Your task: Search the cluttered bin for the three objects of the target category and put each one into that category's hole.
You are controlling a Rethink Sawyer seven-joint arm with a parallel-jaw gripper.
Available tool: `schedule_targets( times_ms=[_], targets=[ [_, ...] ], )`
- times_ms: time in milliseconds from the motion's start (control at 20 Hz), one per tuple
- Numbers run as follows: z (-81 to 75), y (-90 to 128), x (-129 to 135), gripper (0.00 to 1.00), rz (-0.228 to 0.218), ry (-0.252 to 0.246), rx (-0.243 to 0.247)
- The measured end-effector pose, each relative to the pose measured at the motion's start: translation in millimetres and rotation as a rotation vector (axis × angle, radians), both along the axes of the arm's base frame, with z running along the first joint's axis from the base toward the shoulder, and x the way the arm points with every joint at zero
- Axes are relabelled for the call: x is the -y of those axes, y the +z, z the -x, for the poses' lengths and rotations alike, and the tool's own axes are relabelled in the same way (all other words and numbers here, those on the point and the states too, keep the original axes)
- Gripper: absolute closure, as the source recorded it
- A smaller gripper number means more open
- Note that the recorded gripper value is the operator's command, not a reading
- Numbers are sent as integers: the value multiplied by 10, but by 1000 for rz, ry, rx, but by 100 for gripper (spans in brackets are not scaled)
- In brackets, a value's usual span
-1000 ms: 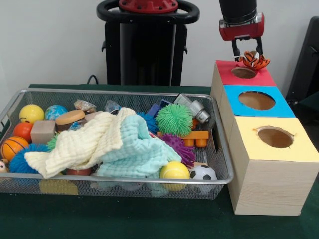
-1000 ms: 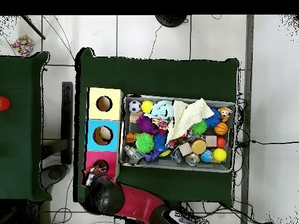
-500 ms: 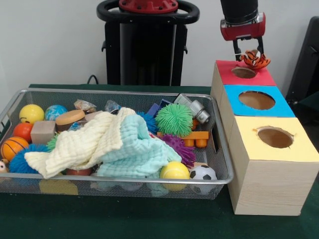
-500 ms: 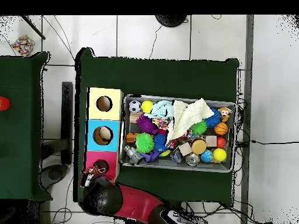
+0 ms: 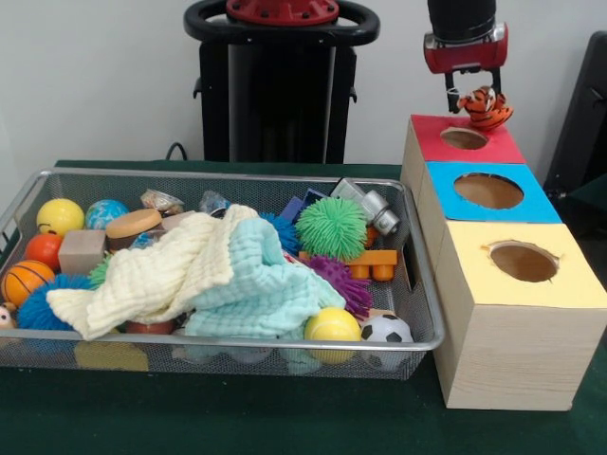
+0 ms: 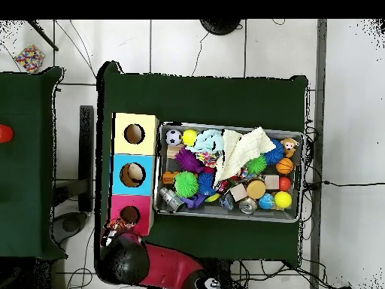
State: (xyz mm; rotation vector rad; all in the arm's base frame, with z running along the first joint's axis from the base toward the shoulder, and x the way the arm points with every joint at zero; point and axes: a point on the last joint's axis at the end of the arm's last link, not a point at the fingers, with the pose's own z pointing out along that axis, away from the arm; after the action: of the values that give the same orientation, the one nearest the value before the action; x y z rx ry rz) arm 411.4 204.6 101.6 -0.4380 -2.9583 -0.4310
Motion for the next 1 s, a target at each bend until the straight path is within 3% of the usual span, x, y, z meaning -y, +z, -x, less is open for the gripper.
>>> schedule_targets(
  times_ms=[400, 1000],
  targets=[
    [134, 14, 20, 0, 60, 9, -7],
    [184, 33, 180, 0, 125, -8, -23]
  ],
)
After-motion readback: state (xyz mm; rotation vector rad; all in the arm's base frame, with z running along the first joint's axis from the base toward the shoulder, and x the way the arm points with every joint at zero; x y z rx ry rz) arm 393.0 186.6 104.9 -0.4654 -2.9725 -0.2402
